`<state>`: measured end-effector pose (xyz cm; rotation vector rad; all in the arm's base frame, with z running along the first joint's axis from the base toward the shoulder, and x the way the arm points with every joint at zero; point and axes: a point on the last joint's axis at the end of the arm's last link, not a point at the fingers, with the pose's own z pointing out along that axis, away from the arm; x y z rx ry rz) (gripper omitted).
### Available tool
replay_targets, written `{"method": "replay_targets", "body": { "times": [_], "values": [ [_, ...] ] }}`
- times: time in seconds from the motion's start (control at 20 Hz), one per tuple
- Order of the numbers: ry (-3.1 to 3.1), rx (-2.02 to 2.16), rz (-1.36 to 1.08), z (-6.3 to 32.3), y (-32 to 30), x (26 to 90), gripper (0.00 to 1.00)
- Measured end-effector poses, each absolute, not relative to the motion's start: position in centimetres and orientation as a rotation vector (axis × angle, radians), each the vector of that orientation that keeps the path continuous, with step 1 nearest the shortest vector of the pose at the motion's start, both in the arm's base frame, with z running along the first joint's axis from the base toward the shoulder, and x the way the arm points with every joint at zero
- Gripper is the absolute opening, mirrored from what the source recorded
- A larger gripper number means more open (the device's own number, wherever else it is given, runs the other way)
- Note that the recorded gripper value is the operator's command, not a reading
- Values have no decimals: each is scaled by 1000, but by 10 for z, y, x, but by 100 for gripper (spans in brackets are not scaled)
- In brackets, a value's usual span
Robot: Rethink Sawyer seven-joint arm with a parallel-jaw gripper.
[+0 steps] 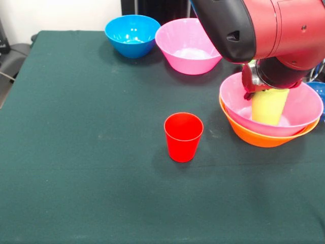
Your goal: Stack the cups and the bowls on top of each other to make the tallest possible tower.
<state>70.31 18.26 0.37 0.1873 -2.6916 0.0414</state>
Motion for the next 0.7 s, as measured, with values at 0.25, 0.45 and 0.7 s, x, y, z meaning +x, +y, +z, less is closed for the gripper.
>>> {"method": "replay_targets", "body": {
  "times": [0.25, 0.45, 0.7],
  "values": [
    [-2628, 184, 55, 5, 181, 696, 0],
    [-2595, 183, 62, 7, 180, 692, 0],
    [-2584, 186, 64, 8, 181, 689, 0]
  ]
}}
